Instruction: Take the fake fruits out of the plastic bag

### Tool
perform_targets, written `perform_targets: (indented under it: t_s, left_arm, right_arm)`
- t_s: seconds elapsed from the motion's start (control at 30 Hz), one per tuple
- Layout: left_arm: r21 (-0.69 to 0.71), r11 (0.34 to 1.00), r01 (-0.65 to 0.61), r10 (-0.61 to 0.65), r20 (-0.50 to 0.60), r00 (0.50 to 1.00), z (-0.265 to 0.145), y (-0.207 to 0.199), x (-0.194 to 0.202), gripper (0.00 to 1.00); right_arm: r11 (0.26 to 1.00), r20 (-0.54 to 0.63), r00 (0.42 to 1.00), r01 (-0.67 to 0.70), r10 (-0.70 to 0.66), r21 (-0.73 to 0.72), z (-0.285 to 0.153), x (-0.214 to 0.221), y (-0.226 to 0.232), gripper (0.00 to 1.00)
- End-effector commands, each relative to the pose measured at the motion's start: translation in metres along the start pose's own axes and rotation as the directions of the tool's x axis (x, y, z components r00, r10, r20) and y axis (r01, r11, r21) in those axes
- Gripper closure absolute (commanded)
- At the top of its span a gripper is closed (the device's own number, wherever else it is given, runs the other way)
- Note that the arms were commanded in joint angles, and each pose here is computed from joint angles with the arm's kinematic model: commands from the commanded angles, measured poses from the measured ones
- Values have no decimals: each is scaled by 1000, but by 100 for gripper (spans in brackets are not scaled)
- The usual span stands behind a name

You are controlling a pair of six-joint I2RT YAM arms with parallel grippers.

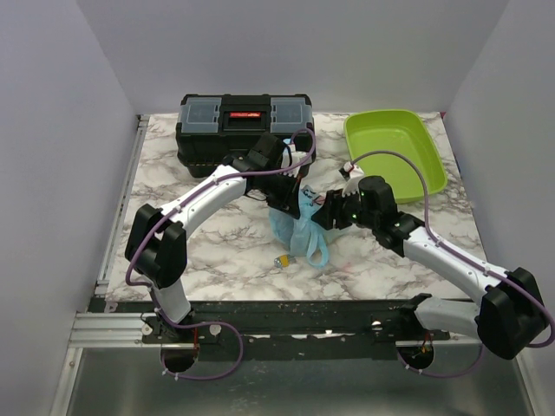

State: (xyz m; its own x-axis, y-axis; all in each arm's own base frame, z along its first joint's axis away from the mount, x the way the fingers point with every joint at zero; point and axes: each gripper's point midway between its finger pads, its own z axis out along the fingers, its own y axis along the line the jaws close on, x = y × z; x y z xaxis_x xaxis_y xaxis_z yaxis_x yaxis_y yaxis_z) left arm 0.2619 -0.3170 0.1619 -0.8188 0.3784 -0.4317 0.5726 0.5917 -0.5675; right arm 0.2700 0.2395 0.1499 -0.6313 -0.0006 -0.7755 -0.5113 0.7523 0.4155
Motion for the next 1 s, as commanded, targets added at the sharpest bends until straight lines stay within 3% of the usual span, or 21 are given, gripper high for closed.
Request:
perform_targets:
  t_s: [0.0, 0.13, 0.2, 0.37, 0.53, 0.7, 0.97]
  left_arm:
    - [7, 1000, -13, 13, 6, 1000, -2, -1, -6, 100]
    - [12, 1000, -10, 9, 14, 1000, -2, -3, -8, 100]
    - [22, 1000, -10, 10, 13, 1000, -3, -5, -8, 100]
    - [-30, 999, -11, 12, 25, 1000, -5, 3, -10, 100]
    - [-178, 984, 1, 14, 83, 996, -16, 26, -14, 100]
    - [-258, 966, 24, 9, 124, 992, -29, 41, -15, 100]
    - [-265, 963, 41, -11, 116, 993, -42, 35, -6, 100]
  right_arm:
    - [999, 29, 999, 26, -27, 46, 3, -10, -6, 43]
    - [1000, 16, 1000, 22, -22, 19, 6, -10, 0, 42]
    - [1000, 23, 1000, 11, -12, 12, 8, -9, 1, 47]
    - [999, 40, 999, -1, -1, 45, 6, -11, -4, 72]
    - [987, 77, 997, -13, 1, 159, -6, -16, -22, 99]
    - [952, 161, 986, -89, 43, 292, -21, -23, -44, 99]
    - [961, 153, 987, -91, 52, 261, -22, -14, -40, 99]
